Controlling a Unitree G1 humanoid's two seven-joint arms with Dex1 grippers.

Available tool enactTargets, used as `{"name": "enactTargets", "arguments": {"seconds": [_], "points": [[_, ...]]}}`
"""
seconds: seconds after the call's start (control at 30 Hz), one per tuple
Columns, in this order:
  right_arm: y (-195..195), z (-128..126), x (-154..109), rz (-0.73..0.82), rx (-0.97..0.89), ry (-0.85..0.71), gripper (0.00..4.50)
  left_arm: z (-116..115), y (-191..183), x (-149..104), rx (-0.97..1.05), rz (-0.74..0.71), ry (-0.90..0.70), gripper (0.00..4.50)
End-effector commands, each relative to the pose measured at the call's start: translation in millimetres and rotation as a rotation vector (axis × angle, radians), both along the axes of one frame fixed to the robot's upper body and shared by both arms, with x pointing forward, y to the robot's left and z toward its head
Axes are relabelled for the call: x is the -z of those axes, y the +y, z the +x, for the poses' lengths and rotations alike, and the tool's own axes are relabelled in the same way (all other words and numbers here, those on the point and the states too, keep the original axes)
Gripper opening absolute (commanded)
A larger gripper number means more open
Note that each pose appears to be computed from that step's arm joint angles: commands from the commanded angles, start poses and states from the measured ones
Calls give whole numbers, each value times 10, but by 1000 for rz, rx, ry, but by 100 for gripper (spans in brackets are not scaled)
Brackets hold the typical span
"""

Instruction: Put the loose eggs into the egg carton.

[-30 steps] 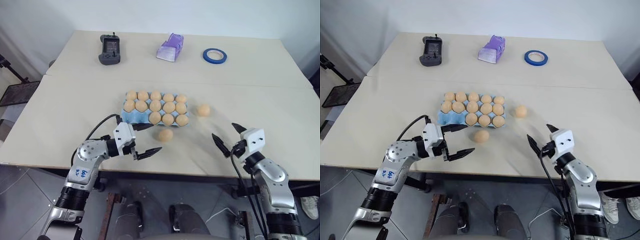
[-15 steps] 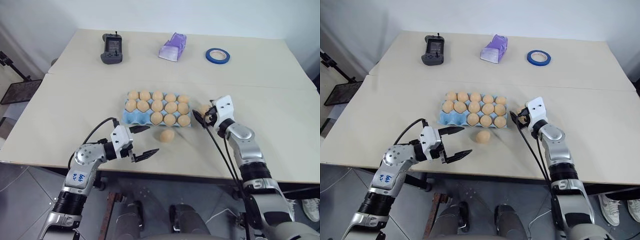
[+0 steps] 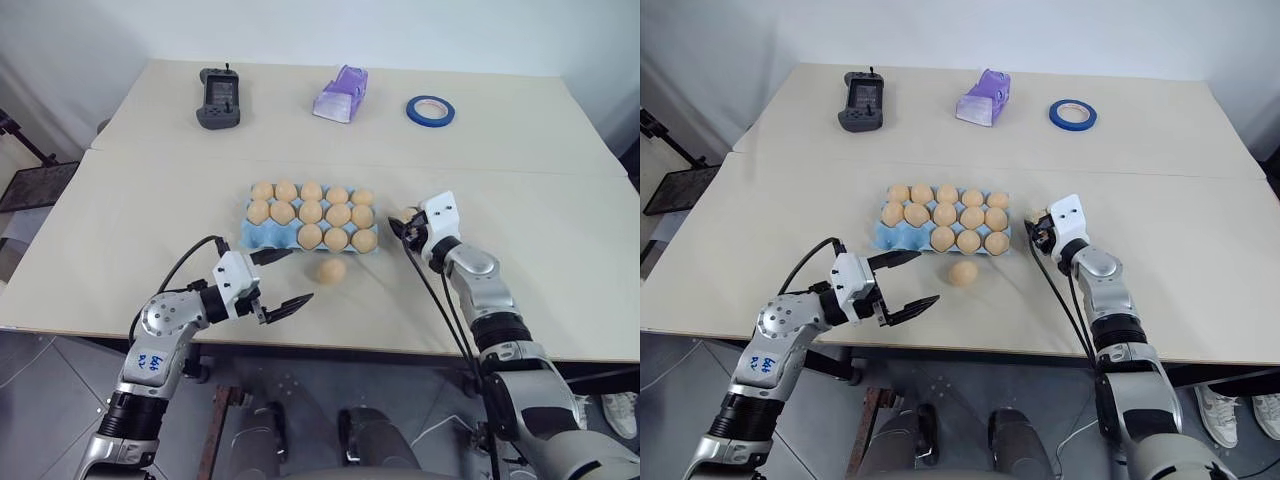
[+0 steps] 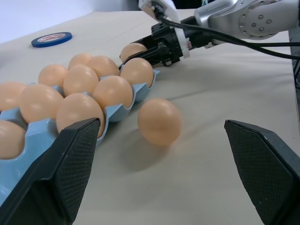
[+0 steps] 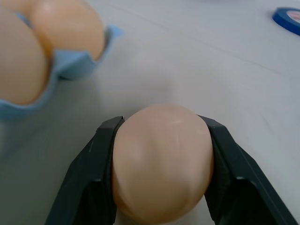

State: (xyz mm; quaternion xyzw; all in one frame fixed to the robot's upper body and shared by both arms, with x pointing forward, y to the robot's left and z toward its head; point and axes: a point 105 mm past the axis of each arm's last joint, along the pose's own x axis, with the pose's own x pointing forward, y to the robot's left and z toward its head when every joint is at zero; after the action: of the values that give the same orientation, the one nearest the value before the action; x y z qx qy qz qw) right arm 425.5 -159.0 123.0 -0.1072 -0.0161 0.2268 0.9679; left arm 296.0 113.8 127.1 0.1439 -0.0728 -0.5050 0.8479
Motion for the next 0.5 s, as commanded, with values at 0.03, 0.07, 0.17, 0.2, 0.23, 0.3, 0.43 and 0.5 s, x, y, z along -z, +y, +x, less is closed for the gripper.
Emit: {"name": "enactTargets", "arguments": {"seconds": [0.03, 0.07, 0.17, 0.2, 0.23, 0.3, 0.43, 0.5], "points": [[208, -76, -432, 32, -130, -117, 186, -30, 39, -83, -16, -18, -39, 450], [289, -104, -513, 36, -169, -131, 186, -25, 65, -78, -30, -23, -37, 450], [563, -189, -711, 29, -280, -161, 186, -21, 166, -54, -78, -31, -31, 450], [651, -213, -759, 25, -310, -167, 186, -25, 202, -45, -94, -32, -29, 450], [778, -246, -809, 23, -349, -173, 186, -31, 258, -30, -117, -29, -28, 450], [962, -296, -851, 12, -403, -176, 186, -44, 337, -11, -151, -26, -26, 450], [1447, -454, -844, -17, -551, -159, 186, -79, 573, -10, -262, -40, -27, 450], [1598, -470, -813, -29, -575, -148, 186, -94, 672, -11, -311, -45, -29, 450]]}}
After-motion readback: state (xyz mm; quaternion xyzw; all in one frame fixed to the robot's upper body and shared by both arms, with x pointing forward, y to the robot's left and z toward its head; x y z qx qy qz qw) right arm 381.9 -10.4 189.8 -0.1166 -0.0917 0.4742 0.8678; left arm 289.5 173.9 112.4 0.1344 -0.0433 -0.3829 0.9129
